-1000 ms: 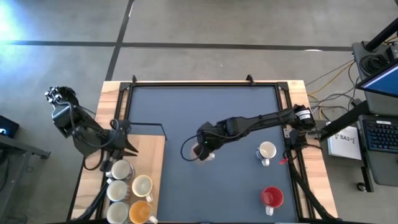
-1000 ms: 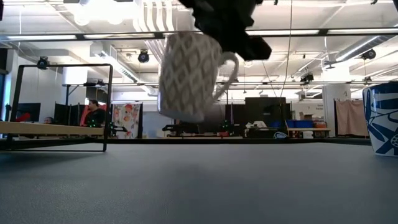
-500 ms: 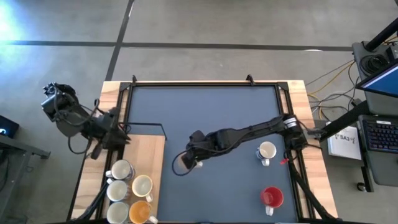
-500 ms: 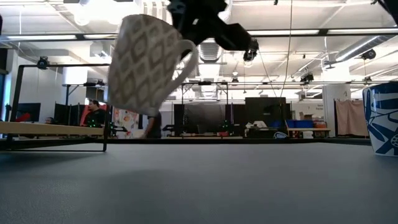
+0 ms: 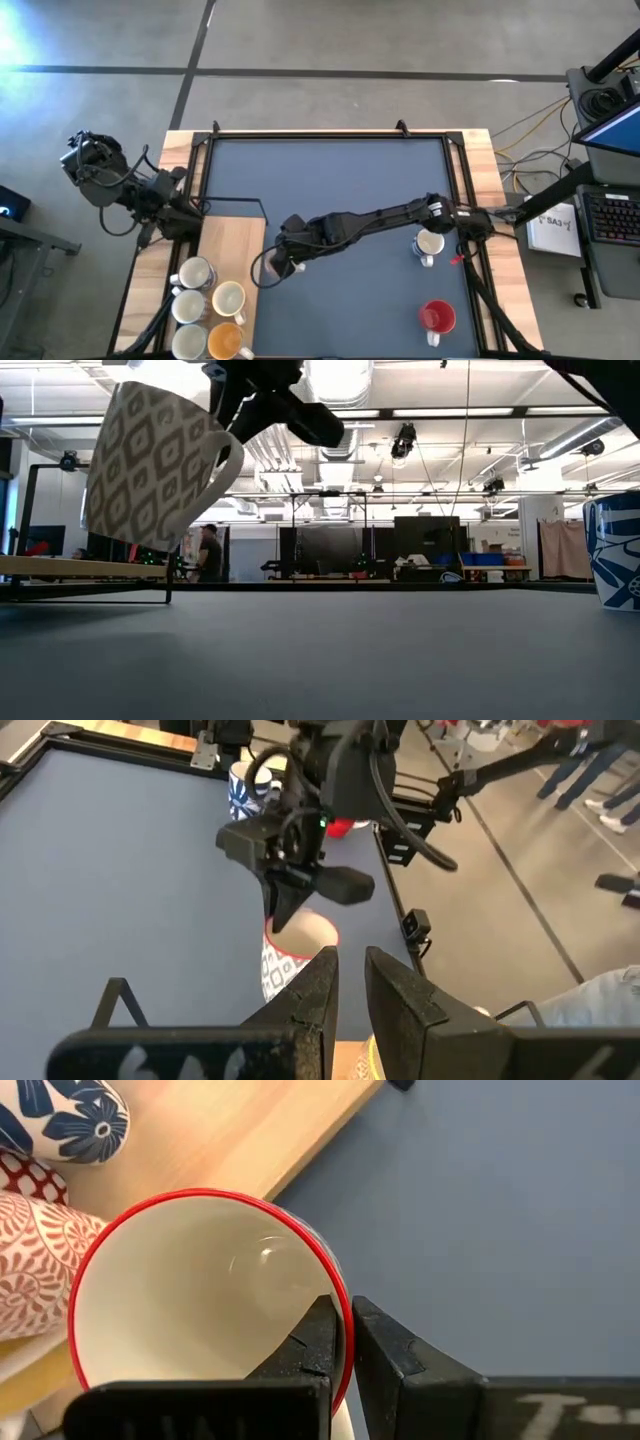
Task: Place coffee mugs
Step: Move the patterned gray mug to the left of the table
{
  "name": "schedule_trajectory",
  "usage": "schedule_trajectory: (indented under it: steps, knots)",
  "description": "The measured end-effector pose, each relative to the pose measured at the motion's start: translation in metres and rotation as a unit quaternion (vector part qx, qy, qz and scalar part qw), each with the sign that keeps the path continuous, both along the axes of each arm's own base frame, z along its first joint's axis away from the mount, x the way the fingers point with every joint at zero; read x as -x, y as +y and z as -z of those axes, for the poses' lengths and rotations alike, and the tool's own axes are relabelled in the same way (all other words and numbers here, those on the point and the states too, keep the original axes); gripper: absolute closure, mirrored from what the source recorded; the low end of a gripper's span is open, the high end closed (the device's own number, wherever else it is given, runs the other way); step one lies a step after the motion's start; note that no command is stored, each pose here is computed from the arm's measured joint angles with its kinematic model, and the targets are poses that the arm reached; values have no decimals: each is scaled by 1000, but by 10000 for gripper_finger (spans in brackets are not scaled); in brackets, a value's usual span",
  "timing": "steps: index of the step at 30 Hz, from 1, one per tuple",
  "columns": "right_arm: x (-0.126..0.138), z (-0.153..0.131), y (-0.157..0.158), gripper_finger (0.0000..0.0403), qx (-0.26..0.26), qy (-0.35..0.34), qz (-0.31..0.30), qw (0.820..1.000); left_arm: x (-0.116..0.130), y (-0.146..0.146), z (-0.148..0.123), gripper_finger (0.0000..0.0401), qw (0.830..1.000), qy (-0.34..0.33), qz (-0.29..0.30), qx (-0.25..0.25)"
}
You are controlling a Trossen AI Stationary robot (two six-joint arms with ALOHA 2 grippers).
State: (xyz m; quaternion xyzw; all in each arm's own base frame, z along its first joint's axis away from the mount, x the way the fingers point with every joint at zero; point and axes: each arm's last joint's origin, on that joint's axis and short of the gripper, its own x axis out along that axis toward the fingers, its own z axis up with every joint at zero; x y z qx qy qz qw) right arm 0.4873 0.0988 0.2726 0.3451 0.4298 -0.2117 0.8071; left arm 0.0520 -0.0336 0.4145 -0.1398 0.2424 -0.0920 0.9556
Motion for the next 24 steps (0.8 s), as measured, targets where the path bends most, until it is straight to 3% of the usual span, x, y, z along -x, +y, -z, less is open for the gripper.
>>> schedule_trajectory:
  steps: [24]
  knots:
    - [-13, 16, -3, 390, 2, -8, 0, 1000, 13, 15, -2, 365, 999, -23, -29, 36]
